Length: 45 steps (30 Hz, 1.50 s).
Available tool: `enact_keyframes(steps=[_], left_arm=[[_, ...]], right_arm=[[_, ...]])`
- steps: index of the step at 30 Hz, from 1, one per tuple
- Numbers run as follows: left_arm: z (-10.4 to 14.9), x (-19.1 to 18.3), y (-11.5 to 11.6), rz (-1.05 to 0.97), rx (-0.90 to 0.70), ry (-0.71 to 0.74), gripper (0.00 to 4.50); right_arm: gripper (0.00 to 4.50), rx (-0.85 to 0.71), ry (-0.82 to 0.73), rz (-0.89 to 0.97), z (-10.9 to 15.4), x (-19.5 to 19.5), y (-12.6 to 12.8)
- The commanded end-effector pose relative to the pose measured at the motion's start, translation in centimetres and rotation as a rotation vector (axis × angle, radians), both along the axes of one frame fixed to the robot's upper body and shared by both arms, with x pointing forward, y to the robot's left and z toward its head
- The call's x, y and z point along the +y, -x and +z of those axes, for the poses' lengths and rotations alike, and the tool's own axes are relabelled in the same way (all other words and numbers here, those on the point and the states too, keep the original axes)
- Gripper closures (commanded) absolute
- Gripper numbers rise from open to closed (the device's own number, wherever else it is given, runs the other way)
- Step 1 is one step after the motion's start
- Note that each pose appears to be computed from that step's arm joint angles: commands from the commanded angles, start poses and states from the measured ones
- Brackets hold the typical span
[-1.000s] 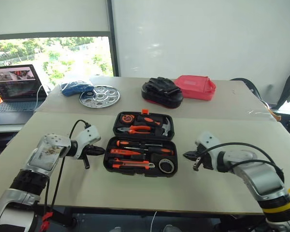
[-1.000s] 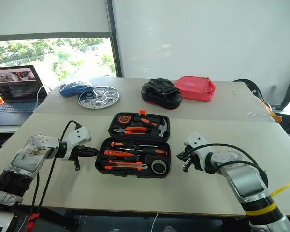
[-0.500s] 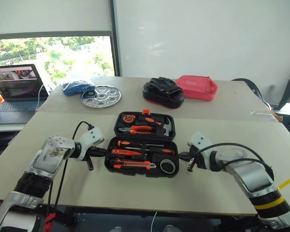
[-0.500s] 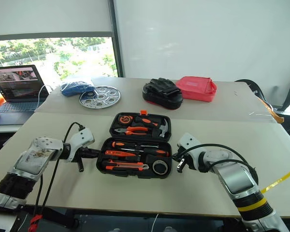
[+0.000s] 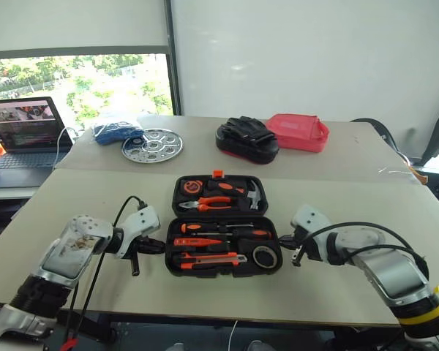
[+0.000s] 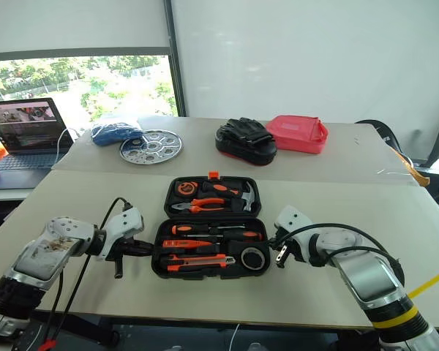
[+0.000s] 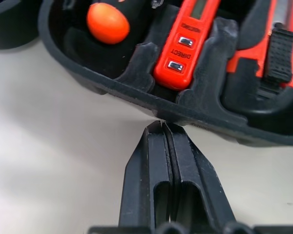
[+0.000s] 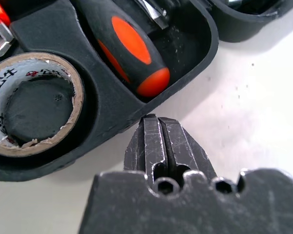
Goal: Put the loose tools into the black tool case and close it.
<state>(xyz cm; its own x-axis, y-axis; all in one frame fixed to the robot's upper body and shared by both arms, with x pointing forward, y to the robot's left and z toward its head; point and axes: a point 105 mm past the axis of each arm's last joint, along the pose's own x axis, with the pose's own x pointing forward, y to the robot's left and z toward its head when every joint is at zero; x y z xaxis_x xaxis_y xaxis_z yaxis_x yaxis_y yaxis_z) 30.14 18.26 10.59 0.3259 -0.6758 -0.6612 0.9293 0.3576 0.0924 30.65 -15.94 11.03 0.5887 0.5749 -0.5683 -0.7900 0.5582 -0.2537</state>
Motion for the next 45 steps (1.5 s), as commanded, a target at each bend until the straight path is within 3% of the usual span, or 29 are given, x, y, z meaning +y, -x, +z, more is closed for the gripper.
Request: enact_keyframes(steps=[1,8,19,27,32,33,35,41,45], left_arm=[[1.2,-2.1,1.1,-0.124,-0.031,0.05,4.41],[0.9,-1.6,1.7,-0.133,-0.01,0.035,4.41],[0.4,-1.1,3.8,-0.159,0.05,0.038,4.41],[-0.4,2.8,1.9,-0.009,0.003,-0.089,4.41],[0.5,5.7,1.0,0.083,-0.012,-0.131,4.41],[0.8,6.2,0.8,0.105,-0.014,-0.13,3.9],[1.9,6.7,0.1,0.165,-0.016,-0.095,3.41],[6.1,5.6,-3.2,0.429,0.038,0.138,1.27],[7.4,4.6,-4.9,0.624,0.092,0.192,0.0]], right_arm=[[4.5,0.013,-0.065,0.193,1.1,3.3,2.8],[4.5,0.066,-0.066,0.264,0.4,3.9,5.3],[4.5,0.085,-0.076,0.278,-0.1,4.2,6.8],[4.5,0.07,0.019,0.214,-0.5,1.4,6.3],[4.5,0.052,0.056,0.173,0.8,-1.2,5.9],[4.5,0.047,0.051,0.158,1.2,-1.6,5.7],[4.5,0.031,0.031,0.125,2.1,-2.0,5.0],[2.63,-0.01,-0.089,0.023,5.2,-1.4,2.4],[1.25,-0.017,-0.146,-0.021,6.5,-0.7,1.1]])
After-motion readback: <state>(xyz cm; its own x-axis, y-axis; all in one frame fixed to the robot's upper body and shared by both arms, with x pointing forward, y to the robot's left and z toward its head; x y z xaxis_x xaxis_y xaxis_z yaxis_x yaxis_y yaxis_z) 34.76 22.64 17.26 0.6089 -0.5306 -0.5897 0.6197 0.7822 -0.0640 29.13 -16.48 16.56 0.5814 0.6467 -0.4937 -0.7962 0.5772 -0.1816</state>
